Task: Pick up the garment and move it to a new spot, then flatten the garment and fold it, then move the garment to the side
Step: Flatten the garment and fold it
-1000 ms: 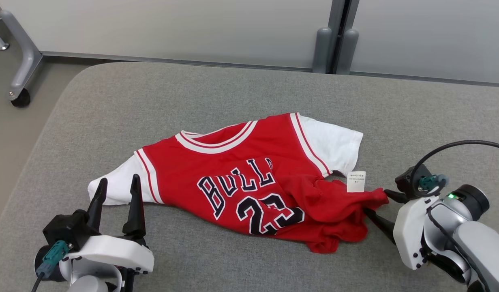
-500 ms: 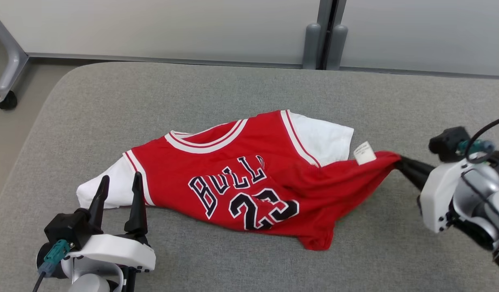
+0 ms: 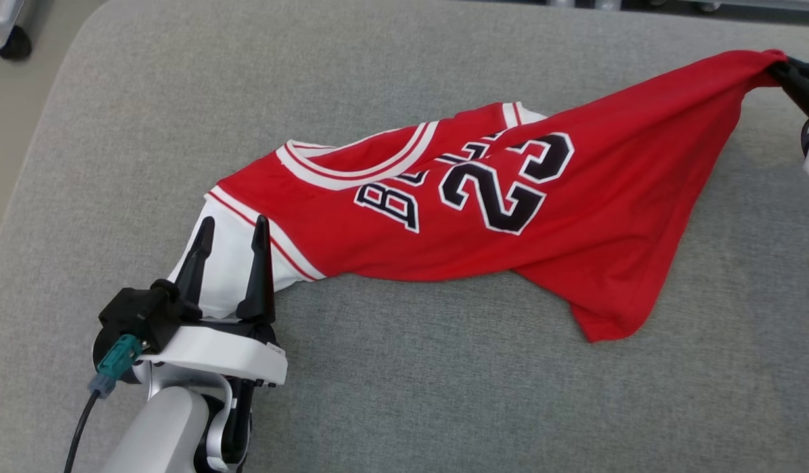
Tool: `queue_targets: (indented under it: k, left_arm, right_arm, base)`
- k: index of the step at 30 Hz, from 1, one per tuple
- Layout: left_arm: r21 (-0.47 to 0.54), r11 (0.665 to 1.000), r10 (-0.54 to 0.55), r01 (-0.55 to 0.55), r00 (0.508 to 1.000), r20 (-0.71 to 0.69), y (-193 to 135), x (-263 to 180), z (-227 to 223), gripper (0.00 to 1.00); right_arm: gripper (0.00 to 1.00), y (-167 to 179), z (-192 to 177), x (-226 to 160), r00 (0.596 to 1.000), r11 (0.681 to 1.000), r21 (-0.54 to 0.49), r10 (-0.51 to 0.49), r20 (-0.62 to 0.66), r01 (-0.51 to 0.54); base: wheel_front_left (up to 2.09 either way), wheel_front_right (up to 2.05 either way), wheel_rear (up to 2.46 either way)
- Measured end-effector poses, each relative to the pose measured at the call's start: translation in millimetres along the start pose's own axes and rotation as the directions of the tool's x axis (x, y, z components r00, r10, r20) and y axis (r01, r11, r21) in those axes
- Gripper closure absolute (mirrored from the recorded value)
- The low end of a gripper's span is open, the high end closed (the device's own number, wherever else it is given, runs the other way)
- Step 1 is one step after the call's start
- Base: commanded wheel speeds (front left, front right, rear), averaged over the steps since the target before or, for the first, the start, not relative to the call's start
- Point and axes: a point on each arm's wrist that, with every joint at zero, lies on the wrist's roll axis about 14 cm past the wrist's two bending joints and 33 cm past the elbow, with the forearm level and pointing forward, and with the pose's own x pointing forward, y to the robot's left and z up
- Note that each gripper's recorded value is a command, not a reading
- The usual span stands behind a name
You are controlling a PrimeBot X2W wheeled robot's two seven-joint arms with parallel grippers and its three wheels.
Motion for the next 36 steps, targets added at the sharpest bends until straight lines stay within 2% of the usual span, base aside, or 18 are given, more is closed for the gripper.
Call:
queue_targets:
  k: [3,8,11,12,13,14,16,20,28,32,36]
  left_arm:
    - [0.001,1.000,0.021,-0.021,1.000,-0.016,5.2,3.1,-7.5,0.00]
    - [0.014,0.998,0.054,-0.054,0.998,-0.031,17.9,4.5,-13.7,0.00]
    - [0.020,0.998,0.063,-0.063,0.998,-0.031,21.4,6.4,-14.7,0.00]
    - [0.020,0.998,0.066,-0.065,0.997,-0.035,22.2,6.0,-16.6,0.00]
    - [0.020,0.997,0.069,-0.068,0.997,-0.039,23.1,5.7,-18.2,0.00]
    - [0.024,0.997,0.072,-0.071,0.997,-0.040,24.4,5.7,-18.8,0.00]
    - [0.025,0.997,0.077,-0.076,0.996,-0.041,26.2,5.0,-19.1,0.00]
    - [0.022,0.997,0.072,-0.071,0.997,-0.024,24.4,1.5,-12.9,0.00]
    - [0.014,0.998,0.055,-0.056,0.998,0.023,22.1,-20.6,5.1,0.00]
    - [0.019,0.999,0.039,-0.040,0.998,0.049,20.0,-32.8,15.5,0.00]
    - [0.016,1.000,0.005,-0.006,0.997,0.078,10.0,-42.2,26.8,0.00]
  right_arm:
    - [1.00,-3.9,-8.7,25.9,0.999,1.000,0.001,-0.005,-0.046,0.005]
    - [1.00,-9.7,5.5,59.3,0.999,0.998,-0.061,-0.033,0.024,0.034]
    - [1.00,-8.1,8.8,74.7,0.997,0.998,-0.058,-0.035,0.067,0.039]
    - [0.95,-8.2,10.3,78.5,0.996,0.997,-0.059,-0.037,0.080,0.042]
    - [0.39,-9.3,12.3,81.4,0.994,0.997,-0.064,-0.043,0.104,0.050]
    - [0.00,-11.7,17.5,82.7,0.988,0.996,-0.064,-0.051,0.144,0.061]
    - [0.00,-14.9,24.3,81.8,0.978,0.996,-0.047,-0.070,0.198,0.081]
    - [0.00,-1.9,16.1,71.8,0.974,0.997,-0.028,-0.065,0.218,0.073]
    - [0.00,35.8,16.5,14.6,0.939,1.000,0.018,-0.020,0.344,0.014]
    - [0.00,60.7,-4.1,-19.3,0.937,0.999,0.040,0.017,0.349,-0.033]
    - [0.00,70.5,-25.3,-53.0,0.937,0.996,0.074,0.011,0.349,-0.040]
  base:
    - [0.00,0.00,0.00]
    - [0.00,0.00,0.00]
    - [0.00,0.00,0.00]
    - [0.00,0.00,0.00]
    - [0.00,0.00,0.00]
    - [0.00,0.00,0.00]
    - [0.00,0.00,0.00]
    - [0.00,0.00,0.00]
    - [0.00,0.00,0.00]
    - [0.00,0.00,0.00]
    - [0.00,0.00,0.00]
